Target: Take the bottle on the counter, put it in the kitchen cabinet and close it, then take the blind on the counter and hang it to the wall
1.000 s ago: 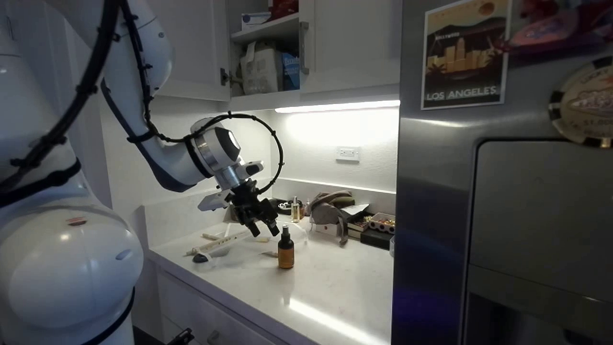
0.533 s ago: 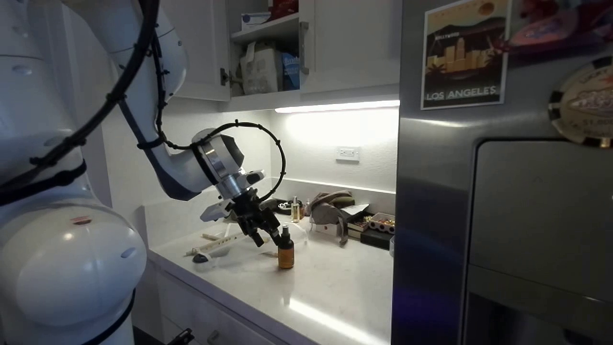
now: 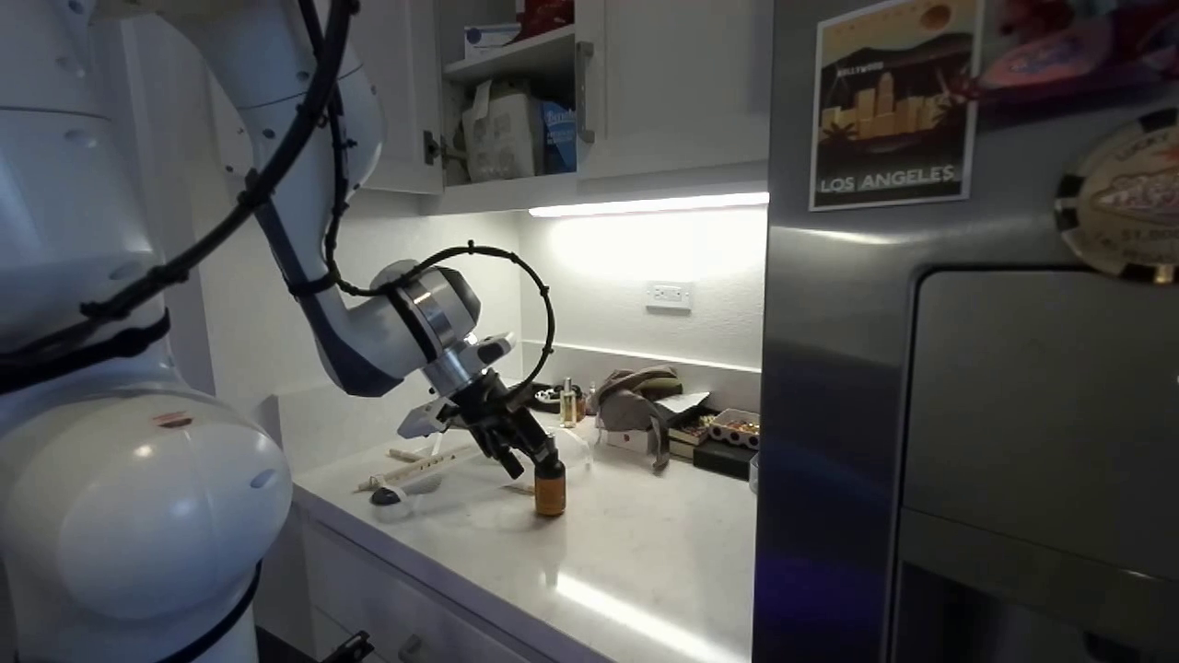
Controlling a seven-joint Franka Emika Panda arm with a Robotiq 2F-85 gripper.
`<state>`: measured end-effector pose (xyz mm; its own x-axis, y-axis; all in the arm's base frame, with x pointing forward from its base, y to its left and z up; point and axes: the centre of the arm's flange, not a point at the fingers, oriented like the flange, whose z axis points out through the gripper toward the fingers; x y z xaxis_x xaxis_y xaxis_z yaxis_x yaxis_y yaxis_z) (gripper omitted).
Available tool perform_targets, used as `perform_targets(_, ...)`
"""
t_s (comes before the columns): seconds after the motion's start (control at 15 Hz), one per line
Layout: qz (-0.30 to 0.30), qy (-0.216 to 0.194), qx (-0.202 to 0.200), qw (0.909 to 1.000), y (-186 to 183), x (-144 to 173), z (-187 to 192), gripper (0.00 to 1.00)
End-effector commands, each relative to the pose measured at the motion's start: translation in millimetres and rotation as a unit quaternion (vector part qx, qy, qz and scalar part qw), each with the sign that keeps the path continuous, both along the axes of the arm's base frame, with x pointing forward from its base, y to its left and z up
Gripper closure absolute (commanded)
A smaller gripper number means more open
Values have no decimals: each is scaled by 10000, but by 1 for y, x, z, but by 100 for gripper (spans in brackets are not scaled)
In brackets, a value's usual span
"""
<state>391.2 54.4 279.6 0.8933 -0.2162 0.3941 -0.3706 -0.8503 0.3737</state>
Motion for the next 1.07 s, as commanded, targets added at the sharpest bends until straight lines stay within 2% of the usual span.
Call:
perform_targets(0.0, -107, -295, 133, 9994, -7, 5, -16, 0)
perform_targets(0.4, 30, -737, 420, 9964, -49, -8, -28, 0)
perform_targets(0.8, 326, -975, 827, 9913, -95, -27, -31, 0)
perform_targets(1.0, 765, -809, 1383, 9841, -115, -43, -29, 0)
